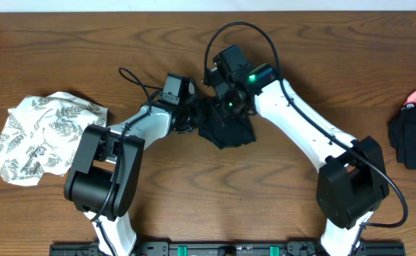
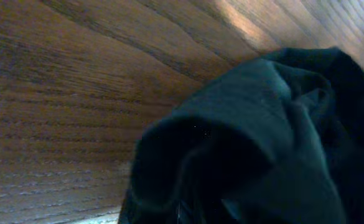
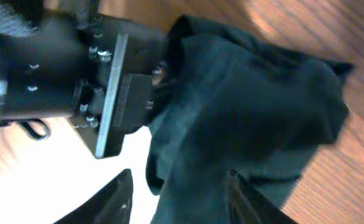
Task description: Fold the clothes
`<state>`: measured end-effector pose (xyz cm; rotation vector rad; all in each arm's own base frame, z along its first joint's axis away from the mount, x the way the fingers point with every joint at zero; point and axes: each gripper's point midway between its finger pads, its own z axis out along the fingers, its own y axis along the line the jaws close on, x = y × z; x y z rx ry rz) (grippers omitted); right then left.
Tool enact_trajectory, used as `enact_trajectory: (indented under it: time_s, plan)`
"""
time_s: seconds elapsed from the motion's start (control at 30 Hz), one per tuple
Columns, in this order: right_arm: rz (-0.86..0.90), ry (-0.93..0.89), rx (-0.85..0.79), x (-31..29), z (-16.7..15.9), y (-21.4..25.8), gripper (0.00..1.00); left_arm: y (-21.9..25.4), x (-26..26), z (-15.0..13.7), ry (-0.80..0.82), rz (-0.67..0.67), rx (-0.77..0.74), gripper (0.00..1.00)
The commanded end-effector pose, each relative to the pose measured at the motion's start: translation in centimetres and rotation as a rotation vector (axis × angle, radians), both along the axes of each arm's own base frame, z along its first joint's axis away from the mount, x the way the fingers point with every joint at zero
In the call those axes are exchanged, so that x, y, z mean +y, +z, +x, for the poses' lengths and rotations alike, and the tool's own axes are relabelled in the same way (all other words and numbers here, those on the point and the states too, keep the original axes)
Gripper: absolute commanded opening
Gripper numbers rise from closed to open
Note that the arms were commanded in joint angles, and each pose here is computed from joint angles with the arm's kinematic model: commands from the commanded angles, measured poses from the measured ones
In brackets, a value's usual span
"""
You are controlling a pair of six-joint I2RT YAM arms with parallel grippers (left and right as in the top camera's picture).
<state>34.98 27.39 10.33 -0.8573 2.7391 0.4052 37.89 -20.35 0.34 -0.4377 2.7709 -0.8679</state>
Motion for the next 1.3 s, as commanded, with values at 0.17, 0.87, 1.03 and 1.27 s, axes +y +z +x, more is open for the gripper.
enact_trajectory:
  time_s: [0.17,0.87,1.03,1.27]
  plan:
    - [0.01,0.033,0.014,1.2,-0.6,-0.2,0.38,-1.9,0.2,-0.9,-0.004,0.025,0.047,0.11]
    - [0.077,-0.163,0.133,-5.2,2.3,-0.6,0.01,2.3,0.1,0.4,-0.048,0.033,-0.099,0.11]
    - [0.154,-0.129,0.21,-1.0,1.9,-3.8,0.01,2.2,0.1,0.3,-0.049,0.036,-0.091,0.11]
    - [0.243,-0.124,0.357,3.0,0.8,-9.5,0.01,2.1,0.2,0.0,-0.065,0.045,-0.09,0.11]
